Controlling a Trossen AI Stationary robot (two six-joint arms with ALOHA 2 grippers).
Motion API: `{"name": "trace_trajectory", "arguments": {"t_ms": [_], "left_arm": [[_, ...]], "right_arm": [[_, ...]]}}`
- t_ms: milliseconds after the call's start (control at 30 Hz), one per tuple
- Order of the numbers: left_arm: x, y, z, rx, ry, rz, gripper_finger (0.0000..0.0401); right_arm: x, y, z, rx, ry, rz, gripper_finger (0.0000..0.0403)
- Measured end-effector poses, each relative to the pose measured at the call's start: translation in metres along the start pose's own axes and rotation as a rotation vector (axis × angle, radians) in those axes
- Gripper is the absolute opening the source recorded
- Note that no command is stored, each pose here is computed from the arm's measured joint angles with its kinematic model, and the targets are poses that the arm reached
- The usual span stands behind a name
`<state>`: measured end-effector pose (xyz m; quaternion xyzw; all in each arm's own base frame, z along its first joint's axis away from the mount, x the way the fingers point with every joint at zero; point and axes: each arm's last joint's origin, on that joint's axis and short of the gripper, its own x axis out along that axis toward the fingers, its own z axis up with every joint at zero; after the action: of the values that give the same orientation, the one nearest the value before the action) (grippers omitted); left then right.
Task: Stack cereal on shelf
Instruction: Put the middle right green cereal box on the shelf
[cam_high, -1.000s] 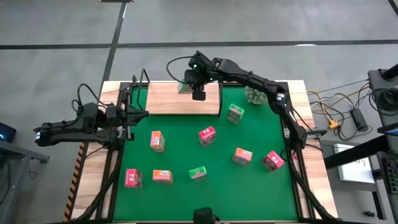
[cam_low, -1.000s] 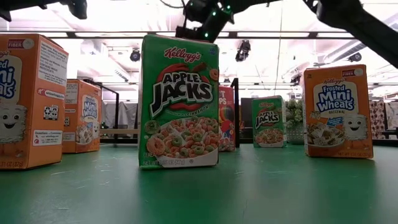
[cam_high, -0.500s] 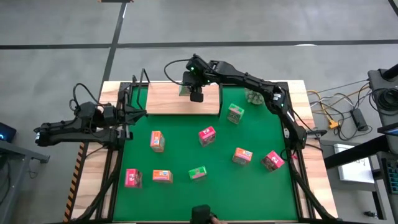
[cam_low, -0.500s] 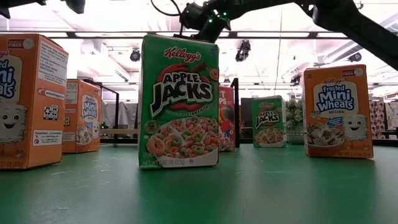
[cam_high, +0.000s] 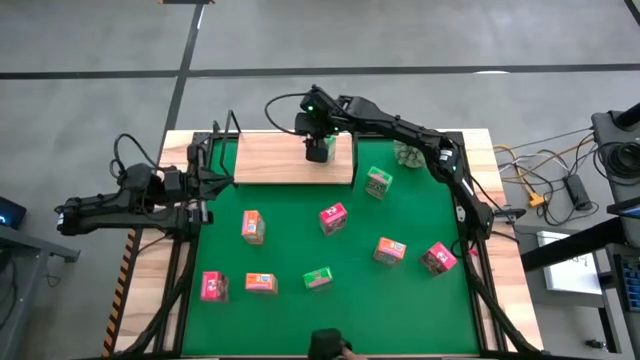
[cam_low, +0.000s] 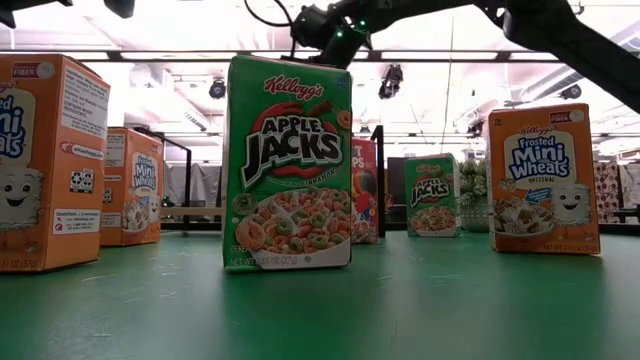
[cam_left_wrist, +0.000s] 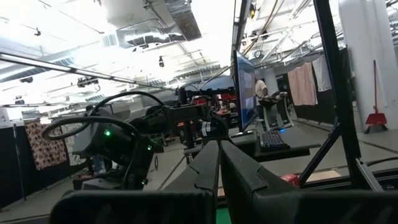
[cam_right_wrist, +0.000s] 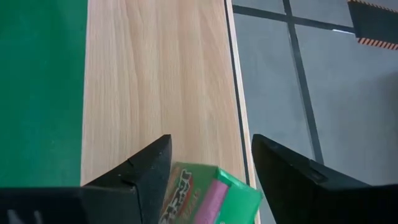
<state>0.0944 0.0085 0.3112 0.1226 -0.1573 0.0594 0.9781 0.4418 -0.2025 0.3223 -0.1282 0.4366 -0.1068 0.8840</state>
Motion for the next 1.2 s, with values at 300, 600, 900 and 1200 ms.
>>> {"name": "trace_trajectory", "arguments": {"t_ms": [300,600,900,1200], "left_arm": [[0.001,0.0,-0.001,0.0,0.009,-0.002,0.0],[0.009,-0.001,-0.007,0.032,0.045,-0.012,0.0],[0.02,0.0,-0.001,0.009,0.064,-0.015,0.0],[0.034,-0.001,-0.004,0.001,0.12,-0.028,0.0]], "right_arm": [[-0.051,0.017,0.01,0.035,-0.064,0.166,0.0135],[-0.048,0.048,-0.017,-0.004,0.038,0.362,0.0014],[-0.04,0.087,-0.034,0.027,-0.255,0.278,0.0012],[-0.051,0.148,-0.061,-0.006,-0.546,0.2,0.0012]]}}
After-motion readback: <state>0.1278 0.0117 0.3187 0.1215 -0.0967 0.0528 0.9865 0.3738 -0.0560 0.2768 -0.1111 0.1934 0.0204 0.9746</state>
